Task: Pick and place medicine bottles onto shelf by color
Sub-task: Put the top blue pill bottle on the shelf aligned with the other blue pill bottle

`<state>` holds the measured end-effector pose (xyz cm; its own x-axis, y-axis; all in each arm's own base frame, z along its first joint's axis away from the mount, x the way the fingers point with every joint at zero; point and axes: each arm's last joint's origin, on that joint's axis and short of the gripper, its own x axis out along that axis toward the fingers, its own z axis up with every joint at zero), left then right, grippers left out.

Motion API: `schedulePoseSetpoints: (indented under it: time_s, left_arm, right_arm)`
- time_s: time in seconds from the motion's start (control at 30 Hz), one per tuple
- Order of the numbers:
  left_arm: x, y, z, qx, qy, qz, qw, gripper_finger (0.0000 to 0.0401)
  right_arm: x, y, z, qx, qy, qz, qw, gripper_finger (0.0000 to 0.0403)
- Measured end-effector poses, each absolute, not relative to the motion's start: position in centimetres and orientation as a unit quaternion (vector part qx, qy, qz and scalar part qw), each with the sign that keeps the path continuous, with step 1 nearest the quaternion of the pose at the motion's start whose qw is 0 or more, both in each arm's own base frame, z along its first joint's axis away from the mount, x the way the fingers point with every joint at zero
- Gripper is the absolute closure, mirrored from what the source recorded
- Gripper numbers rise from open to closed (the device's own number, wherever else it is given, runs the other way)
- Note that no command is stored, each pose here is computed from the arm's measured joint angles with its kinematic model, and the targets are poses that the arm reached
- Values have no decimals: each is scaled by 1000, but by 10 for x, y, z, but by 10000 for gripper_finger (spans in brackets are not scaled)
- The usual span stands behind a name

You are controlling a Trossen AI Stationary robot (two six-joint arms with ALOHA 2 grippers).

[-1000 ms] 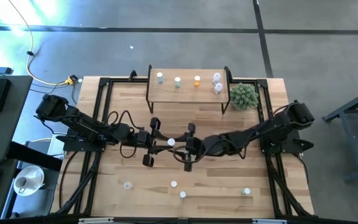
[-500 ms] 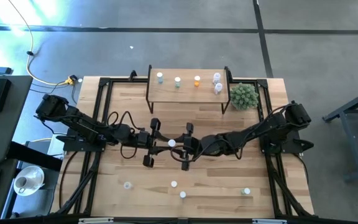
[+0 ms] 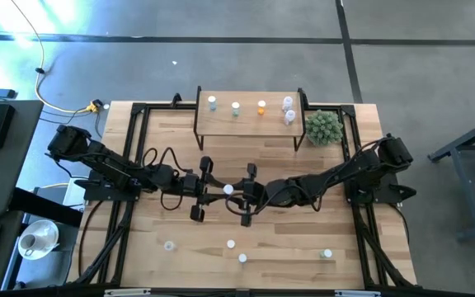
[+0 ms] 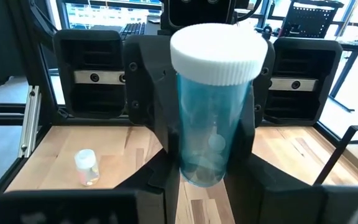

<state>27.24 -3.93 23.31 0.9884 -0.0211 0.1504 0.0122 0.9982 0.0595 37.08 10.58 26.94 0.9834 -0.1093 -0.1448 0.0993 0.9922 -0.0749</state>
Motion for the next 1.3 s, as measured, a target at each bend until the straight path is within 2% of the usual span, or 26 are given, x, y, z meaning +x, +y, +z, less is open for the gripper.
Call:
schedulePoseSetpoints:
  time_s: [0.17,0.43,0.57,0.9,1.3]
  left_arm:
    - [273,-39,232,20,-68,-9,997,291]
    - [273,-38,228,16,-49,13,999,215]
    - [272,-38,227,14,-35,15,999,192]
    - [263,-39,230,32,2,54,998,192]
    - [235,-43,248,40,37,115,992,190]
  right_arm:
    - [371,106,269,-34,79,-53,995,316]
    - [370,105,265,-33,95,-56,993,318]
    - [370,105,263,-19,107,-59,992,319]
    - [369,104,263,-4,111,-62,992,320]
    - [370,90,254,35,157,-79,984,320]
